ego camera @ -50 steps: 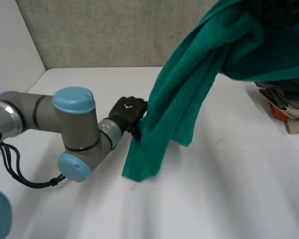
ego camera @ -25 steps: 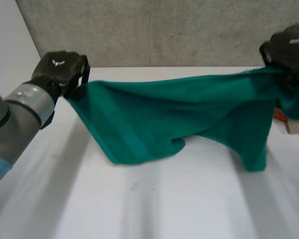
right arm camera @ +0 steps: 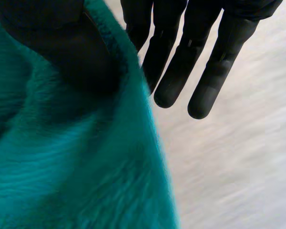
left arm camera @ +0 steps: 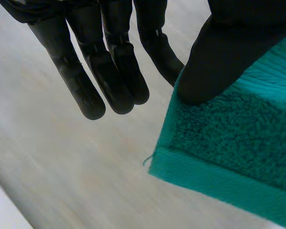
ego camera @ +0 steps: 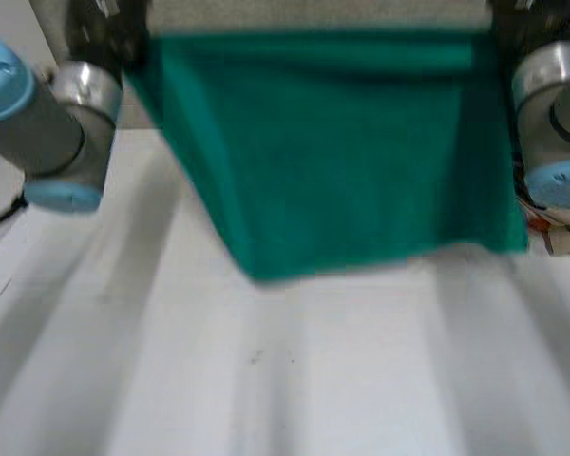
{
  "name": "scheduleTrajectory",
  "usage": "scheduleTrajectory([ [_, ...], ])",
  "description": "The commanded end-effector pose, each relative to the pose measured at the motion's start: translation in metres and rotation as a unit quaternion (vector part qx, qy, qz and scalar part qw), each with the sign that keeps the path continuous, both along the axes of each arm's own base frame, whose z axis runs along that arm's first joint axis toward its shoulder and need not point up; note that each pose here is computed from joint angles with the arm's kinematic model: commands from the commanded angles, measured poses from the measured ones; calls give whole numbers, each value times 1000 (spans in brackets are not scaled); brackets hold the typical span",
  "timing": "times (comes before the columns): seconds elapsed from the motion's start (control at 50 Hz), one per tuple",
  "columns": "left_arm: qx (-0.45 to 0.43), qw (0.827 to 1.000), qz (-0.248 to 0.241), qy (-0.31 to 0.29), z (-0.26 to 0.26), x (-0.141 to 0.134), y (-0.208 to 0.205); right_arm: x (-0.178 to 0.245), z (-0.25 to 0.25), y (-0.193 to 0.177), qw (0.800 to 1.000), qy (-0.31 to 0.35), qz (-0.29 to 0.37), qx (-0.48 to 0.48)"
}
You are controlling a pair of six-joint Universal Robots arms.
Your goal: Fold the laundry.
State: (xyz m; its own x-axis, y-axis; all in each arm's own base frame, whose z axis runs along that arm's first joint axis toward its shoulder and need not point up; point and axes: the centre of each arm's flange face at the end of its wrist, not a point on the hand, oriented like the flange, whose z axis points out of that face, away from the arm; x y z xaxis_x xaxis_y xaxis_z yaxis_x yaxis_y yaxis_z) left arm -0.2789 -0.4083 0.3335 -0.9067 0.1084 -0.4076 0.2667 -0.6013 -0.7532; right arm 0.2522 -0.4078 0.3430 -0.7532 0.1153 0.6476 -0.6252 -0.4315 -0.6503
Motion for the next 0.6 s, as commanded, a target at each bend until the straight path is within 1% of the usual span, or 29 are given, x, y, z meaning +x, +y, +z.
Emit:
scheduleTrajectory([
  [0.02,-159,985,-11,61,60,3,19,15,43,10,976,-63,29,-208],
  [0.08,-121,991,-13,51,46,6,27,19,31,14,981,-60,39,-180],
  [0.1,-105,993,-14,48,38,6,28,20,18,15,985,-61,46,-153],
  [0.12,-70,997,-14,39,20,8,30,19,9,15,988,-62,49,-134],
  [0.16,-34,999,-13,31,2,11,33,17,-7,16,991,-64,55,-99],
  [0.18,-16,999,-13,28,-8,12,34,15,-18,20,993,-69,61,-68],
  [0.22,29,999,-13,19,-31,15,41,14,-26,24,994,-73,68,-40],
  [0.26,61,998,-12,11,-48,18,47,13,-44,33,994,-69,81,16],
  [0.3,106,994,-10,-2,-76,21,56,13,-61,38,993,-59,89,60],
  [0.32,121,993,-9,-7,-85,23,59,12,-79,44,989,-45,95,108],
  [0.38,170,985,-2,-23,-115,31,70,11,-104,54,978,-27,106,177],
  [0.4,181,983,-2,-27,-122,32,74,10,-123,60,969,-20,109,221],
  [0.42,204,978,0,-35,-135,35,81,9,-131,63,964,-16,108,242],
  [0.46,225,974,-1,-41,-146,37,87,7,-150,67,953,-12,105,285],
  [0.48,234,971,0,-43,-150,38,90,3,-162,69,944,-14,100,315],
  [0.5,253,966,1,-50,-158,40,95,0,-168,69,939,-17,95,329],
  [0.56,279,959,4,-56,-166,43,101,-12,-179,66,927,-37,78,365],
  [0.6,299,952,4,-62,-169,45,106,-18,-181,62,924,-54,70,372],
])
